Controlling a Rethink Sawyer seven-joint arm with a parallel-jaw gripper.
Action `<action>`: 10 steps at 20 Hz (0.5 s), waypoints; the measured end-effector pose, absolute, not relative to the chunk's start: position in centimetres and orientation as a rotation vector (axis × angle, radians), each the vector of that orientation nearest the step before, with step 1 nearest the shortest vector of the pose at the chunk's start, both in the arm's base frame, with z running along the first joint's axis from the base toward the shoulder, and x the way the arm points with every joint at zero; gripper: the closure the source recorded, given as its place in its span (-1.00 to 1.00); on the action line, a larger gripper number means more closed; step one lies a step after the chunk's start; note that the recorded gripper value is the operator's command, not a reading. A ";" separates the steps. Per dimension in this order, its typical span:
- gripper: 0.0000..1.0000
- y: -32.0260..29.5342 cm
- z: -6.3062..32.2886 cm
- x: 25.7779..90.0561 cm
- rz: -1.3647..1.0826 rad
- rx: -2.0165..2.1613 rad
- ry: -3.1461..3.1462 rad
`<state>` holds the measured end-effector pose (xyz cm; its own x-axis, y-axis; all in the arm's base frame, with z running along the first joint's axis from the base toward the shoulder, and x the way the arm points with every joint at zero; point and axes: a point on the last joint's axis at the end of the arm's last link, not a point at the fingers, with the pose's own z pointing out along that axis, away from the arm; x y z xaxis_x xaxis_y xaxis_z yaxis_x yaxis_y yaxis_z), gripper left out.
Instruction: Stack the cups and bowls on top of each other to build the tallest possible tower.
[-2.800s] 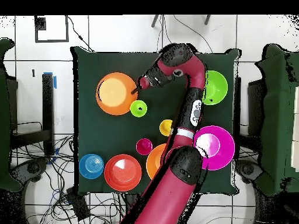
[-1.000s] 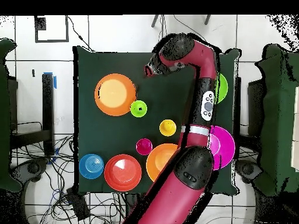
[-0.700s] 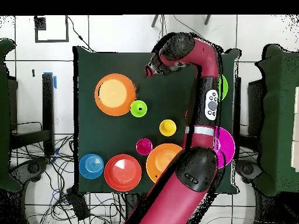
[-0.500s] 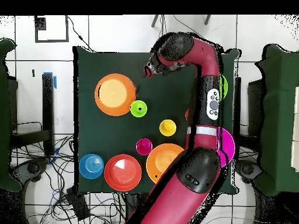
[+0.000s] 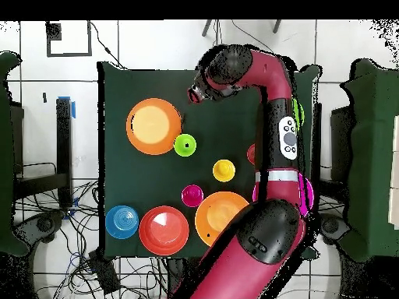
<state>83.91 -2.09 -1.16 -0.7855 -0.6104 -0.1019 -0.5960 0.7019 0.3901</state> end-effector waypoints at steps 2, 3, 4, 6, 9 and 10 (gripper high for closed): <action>-1.00 -1.9 -1.0 83.8 -0.632 1.028 -2.867; -1.00 -1.8 -0.8 83.6 -0.625 1.041 -2.867; -1.00 -1.7 -0.5 83.5 -0.617 1.054 -2.867; -1.00 -1.7 -0.2 83.2 -0.604 1.071 -2.867; -1.00 -1.9 0.7 82.6 -0.572 1.101 -2.874; -1.00 -2.0 1.1 82.3 -0.555 1.111 -2.878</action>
